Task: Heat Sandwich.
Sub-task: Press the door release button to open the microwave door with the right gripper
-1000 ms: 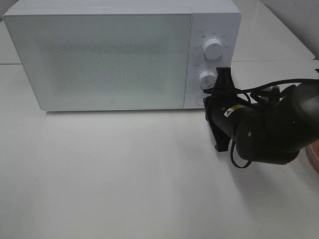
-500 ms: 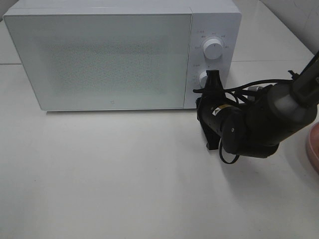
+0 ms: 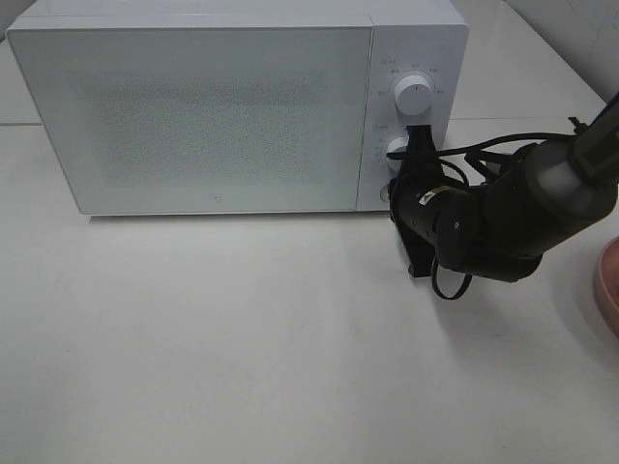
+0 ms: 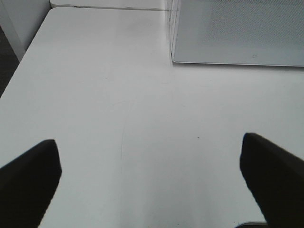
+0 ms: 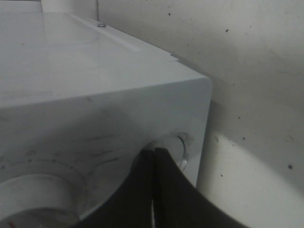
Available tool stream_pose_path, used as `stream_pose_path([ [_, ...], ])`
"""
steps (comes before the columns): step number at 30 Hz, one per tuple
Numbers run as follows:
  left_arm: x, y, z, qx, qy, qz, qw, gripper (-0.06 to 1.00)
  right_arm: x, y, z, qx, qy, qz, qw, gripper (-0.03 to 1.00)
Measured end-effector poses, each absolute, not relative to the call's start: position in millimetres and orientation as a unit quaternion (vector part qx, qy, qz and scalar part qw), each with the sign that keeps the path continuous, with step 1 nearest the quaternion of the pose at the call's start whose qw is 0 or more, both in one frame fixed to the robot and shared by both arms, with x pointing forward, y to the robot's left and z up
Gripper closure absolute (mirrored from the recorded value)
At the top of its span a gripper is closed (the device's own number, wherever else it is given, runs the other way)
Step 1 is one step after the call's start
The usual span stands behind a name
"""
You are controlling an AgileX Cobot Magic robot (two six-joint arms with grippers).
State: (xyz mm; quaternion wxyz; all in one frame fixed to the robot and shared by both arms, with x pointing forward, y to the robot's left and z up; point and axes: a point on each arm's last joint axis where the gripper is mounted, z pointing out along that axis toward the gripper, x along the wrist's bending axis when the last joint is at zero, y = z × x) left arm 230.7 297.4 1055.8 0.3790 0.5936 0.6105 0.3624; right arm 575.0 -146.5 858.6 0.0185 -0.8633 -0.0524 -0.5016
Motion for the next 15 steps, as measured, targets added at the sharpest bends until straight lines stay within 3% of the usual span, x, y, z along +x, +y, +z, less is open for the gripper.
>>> stream_pose_path([
  [15, 230.7, 297.4, 1055.8, 0.594, 0.61, 0.362, 0.379, -0.02, 576.7, -146.3, 857.9, -0.859, -0.047, -0.509, 0.017, 0.96],
])
